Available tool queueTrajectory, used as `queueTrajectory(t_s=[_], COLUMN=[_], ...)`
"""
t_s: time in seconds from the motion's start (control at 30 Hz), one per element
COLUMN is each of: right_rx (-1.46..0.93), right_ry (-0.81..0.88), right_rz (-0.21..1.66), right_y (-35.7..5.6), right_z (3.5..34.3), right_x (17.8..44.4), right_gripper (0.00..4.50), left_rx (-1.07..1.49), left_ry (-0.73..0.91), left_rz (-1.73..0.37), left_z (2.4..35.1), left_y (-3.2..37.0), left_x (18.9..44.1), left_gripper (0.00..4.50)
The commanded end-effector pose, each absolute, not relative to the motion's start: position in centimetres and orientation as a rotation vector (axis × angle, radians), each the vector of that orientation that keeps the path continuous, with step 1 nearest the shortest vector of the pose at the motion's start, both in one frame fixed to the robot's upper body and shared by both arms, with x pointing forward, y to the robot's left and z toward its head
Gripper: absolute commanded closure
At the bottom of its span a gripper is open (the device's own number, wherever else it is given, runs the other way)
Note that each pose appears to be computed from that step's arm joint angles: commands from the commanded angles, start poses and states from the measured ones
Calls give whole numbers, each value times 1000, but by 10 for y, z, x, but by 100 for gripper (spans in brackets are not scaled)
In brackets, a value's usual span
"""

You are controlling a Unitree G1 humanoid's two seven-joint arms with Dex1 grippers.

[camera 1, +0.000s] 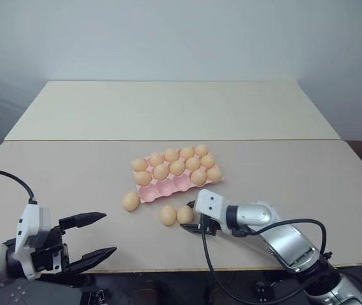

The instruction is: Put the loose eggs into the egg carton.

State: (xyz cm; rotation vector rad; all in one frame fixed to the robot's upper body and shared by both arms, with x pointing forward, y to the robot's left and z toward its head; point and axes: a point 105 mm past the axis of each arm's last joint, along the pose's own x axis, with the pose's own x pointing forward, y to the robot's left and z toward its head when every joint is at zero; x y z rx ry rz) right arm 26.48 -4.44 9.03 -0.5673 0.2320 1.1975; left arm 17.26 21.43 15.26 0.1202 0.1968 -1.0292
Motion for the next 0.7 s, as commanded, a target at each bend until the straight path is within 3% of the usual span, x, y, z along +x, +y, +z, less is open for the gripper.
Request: queueTrajectory(t_s=[0.03, 0.2, 0.5, 0.7], right_rx=[-584, -634, -691, -856], right_ry=[193, 173, -81, -217], right_rz=[1191, 1121, 991, 926], right_y=[-47, -66, -57, -42], right_z=[98, 108, 179, 177], right_x=[263, 268, 299, 320], right_gripper=[181, 181, 181, 181], left_rx=[138, 138, 132, 130], left_ry=[172, 169, 162, 155], left_rz=[-1035, -1029, -1026, -1021], left_z=[156, 156, 156, 158], left_y=[212, 213, 210, 208], left_x=[173, 173, 175, 176], left_gripper=[0, 0, 0, 0])
